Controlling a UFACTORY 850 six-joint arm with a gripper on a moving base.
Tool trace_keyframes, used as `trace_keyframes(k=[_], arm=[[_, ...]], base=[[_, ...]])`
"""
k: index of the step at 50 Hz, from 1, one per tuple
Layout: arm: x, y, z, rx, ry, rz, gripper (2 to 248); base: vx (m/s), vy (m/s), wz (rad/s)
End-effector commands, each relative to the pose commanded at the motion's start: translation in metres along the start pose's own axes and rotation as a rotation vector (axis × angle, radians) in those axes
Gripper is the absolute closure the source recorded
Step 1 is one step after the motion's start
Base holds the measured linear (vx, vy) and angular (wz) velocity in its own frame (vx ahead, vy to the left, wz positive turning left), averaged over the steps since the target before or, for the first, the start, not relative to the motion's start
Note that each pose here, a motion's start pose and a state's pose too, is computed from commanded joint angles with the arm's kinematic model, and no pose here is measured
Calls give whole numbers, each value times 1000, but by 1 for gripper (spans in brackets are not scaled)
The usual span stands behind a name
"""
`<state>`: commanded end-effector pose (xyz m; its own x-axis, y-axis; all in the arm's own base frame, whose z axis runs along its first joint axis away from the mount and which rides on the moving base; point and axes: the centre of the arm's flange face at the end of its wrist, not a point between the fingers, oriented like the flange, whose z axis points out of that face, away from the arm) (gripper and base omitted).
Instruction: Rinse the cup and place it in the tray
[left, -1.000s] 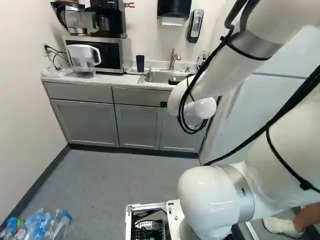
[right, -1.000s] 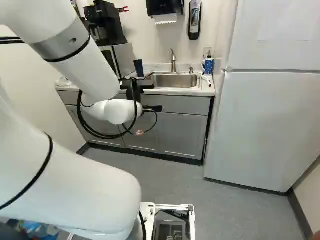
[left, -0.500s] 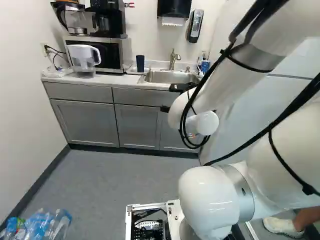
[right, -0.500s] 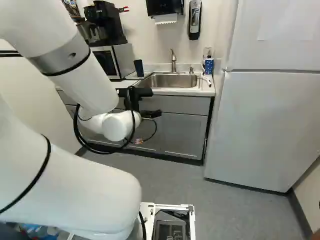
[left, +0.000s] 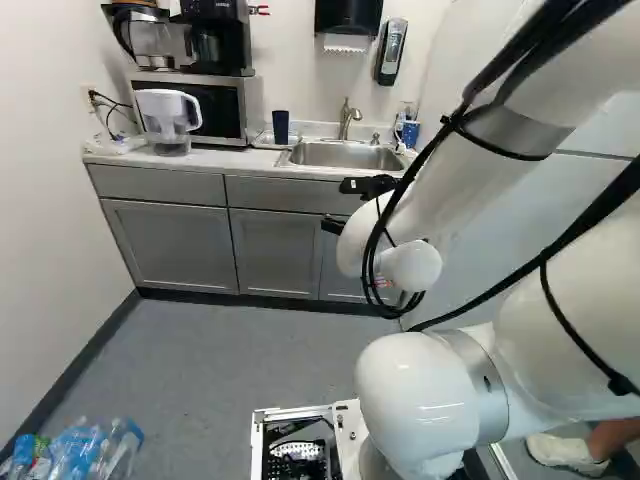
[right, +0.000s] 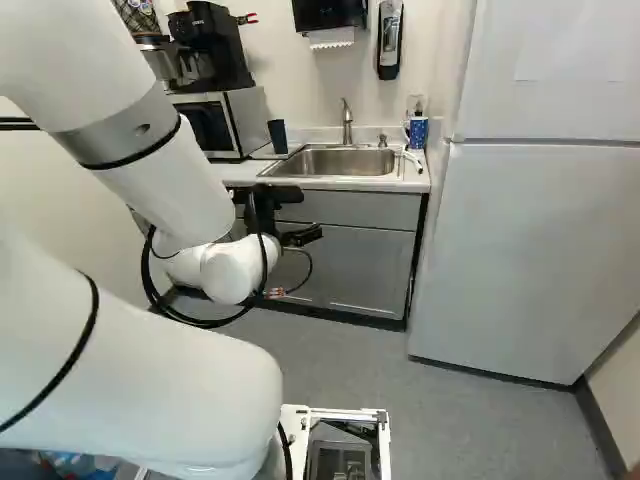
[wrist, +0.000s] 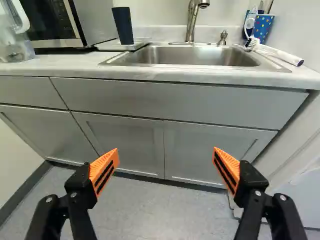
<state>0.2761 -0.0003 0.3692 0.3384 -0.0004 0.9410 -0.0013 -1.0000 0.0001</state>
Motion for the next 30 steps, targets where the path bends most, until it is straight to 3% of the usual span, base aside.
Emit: trace_keyframes(k=[30], arm=[[-5, 0, -4, 1, 14, 0, 3]], base=[[0, 0, 0]])
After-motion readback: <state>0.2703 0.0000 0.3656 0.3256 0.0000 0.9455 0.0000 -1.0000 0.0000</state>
